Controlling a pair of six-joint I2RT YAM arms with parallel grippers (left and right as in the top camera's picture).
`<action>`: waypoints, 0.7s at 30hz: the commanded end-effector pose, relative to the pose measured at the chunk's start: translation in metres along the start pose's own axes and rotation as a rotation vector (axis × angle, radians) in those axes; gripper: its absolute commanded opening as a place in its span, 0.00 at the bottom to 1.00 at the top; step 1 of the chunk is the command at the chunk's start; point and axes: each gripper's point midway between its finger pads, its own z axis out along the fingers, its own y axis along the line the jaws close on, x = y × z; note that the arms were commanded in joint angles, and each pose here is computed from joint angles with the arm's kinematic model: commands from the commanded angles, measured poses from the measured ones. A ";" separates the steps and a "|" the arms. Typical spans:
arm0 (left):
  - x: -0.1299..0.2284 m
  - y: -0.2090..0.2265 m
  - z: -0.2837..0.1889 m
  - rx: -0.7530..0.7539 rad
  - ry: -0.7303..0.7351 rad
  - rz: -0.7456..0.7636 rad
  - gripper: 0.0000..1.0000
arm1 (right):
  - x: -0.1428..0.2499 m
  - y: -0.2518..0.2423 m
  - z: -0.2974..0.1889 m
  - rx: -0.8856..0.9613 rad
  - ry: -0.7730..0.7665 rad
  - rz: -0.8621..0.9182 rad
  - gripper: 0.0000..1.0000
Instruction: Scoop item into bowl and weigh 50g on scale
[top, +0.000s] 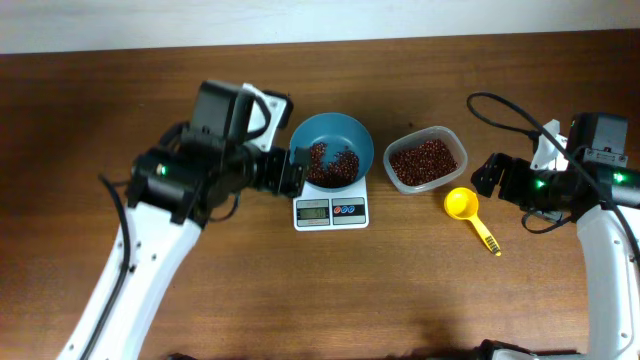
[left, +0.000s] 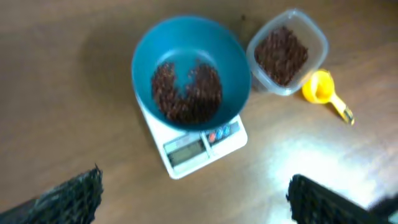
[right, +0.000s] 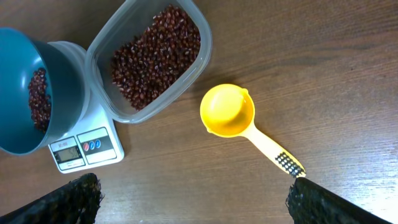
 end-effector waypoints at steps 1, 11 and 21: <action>0.030 -0.005 0.003 0.050 -0.011 -0.082 0.99 | -0.002 0.005 -0.001 -0.017 -0.003 -0.012 0.99; 0.062 -0.002 0.000 0.037 0.055 -0.103 0.99 | -0.002 0.005 -0.001 -0.017 -0.003 -0.012 0.99; 0.071 -0.001 -0.001 0.033 0.094 -0.112 0.99 | -0.002 0.005 -0.001 -0.017 -0.003 -0.012 0.98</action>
